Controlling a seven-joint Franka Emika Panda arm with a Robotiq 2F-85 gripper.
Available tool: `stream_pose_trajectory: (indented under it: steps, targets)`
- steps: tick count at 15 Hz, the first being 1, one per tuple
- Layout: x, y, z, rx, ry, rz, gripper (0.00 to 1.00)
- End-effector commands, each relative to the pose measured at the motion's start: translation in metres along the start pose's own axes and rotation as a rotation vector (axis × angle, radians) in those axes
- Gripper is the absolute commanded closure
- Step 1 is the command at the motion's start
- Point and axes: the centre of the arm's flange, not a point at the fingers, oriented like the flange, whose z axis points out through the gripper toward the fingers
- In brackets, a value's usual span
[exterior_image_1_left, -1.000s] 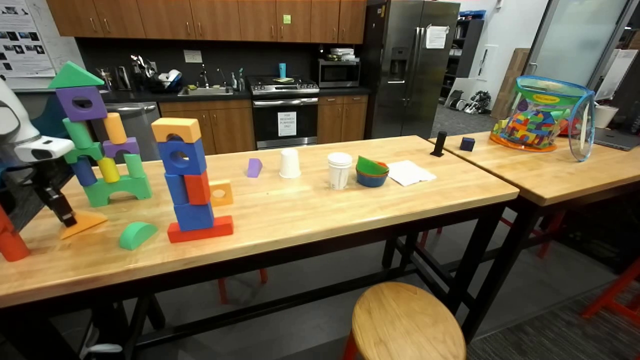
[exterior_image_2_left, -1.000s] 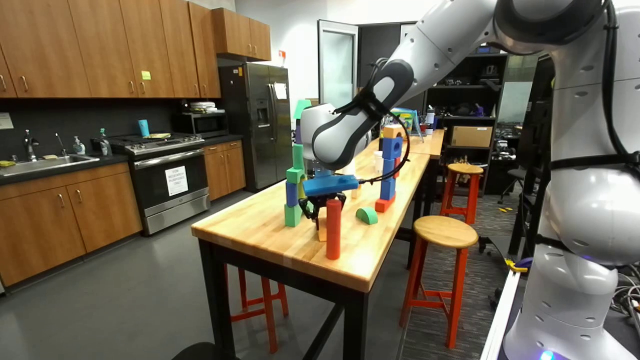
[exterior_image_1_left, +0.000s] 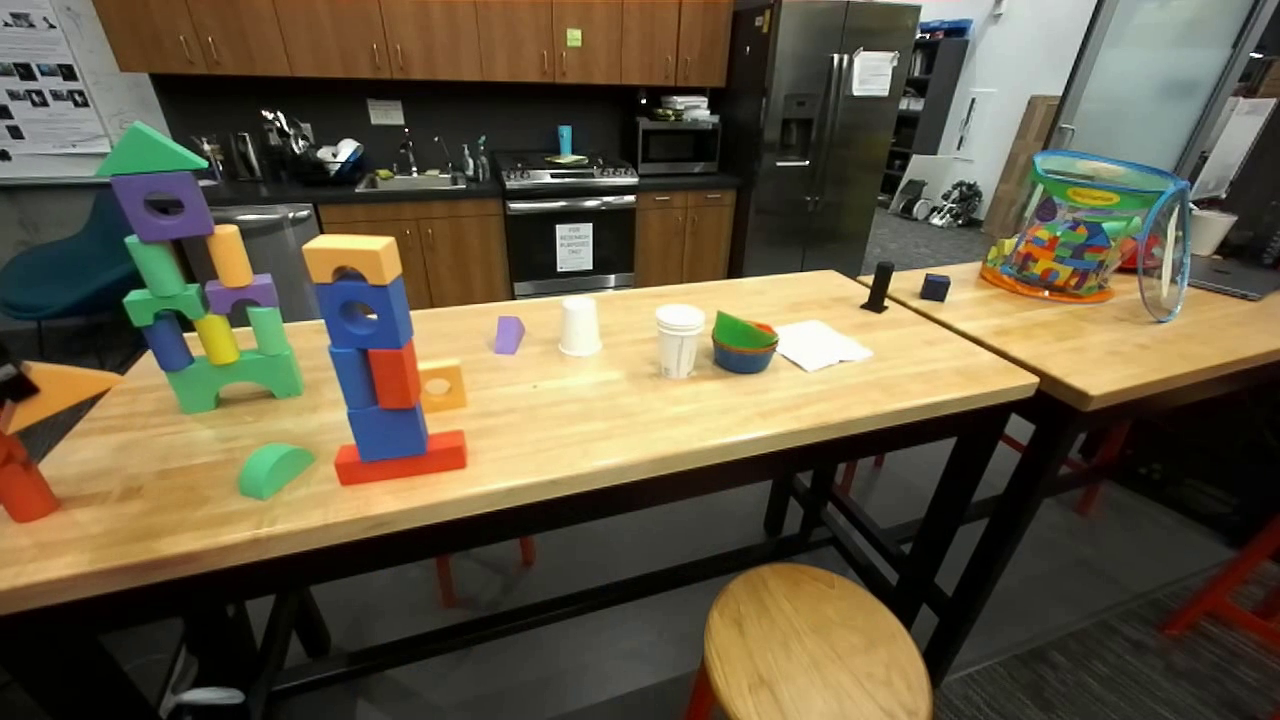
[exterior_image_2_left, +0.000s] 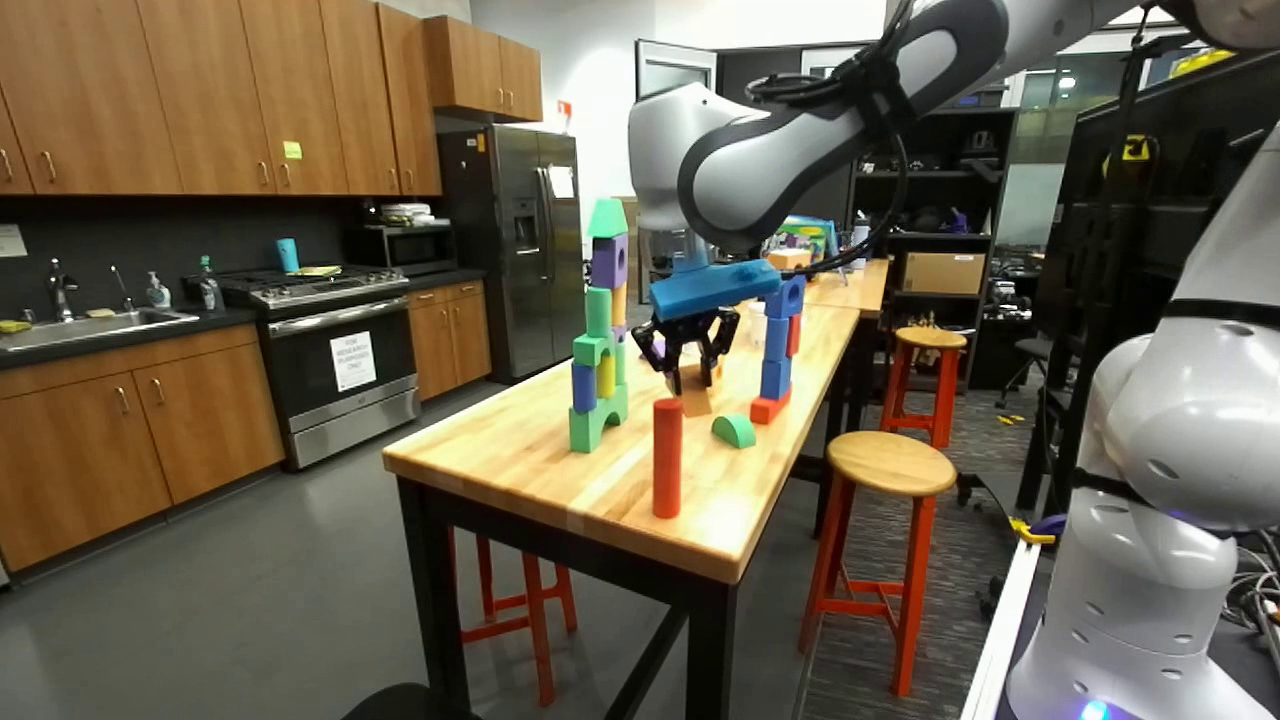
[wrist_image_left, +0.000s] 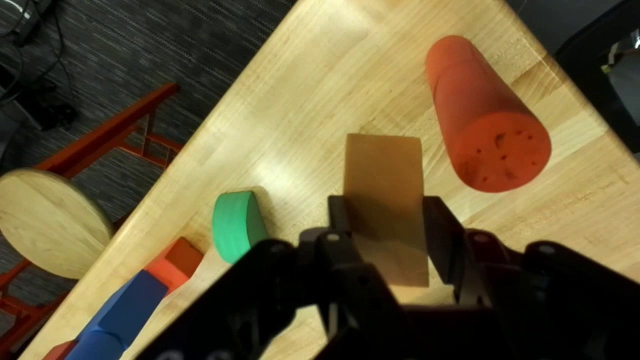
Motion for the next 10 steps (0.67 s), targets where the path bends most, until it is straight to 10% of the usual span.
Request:
stream_pose_trajectory:
  steps: [1, 9, 10]
  targets:
    - [-0.013, 0.012, -0.011, -0.015, 0.031, 0.015, 0.85]
    - [-0.010, 0.104, -0.119, -0.002, 0.131, 0.063, 0.85]
    - [-0.008, 0.075, -0.084, 0.008, 0.091, 0.061, 0.85]
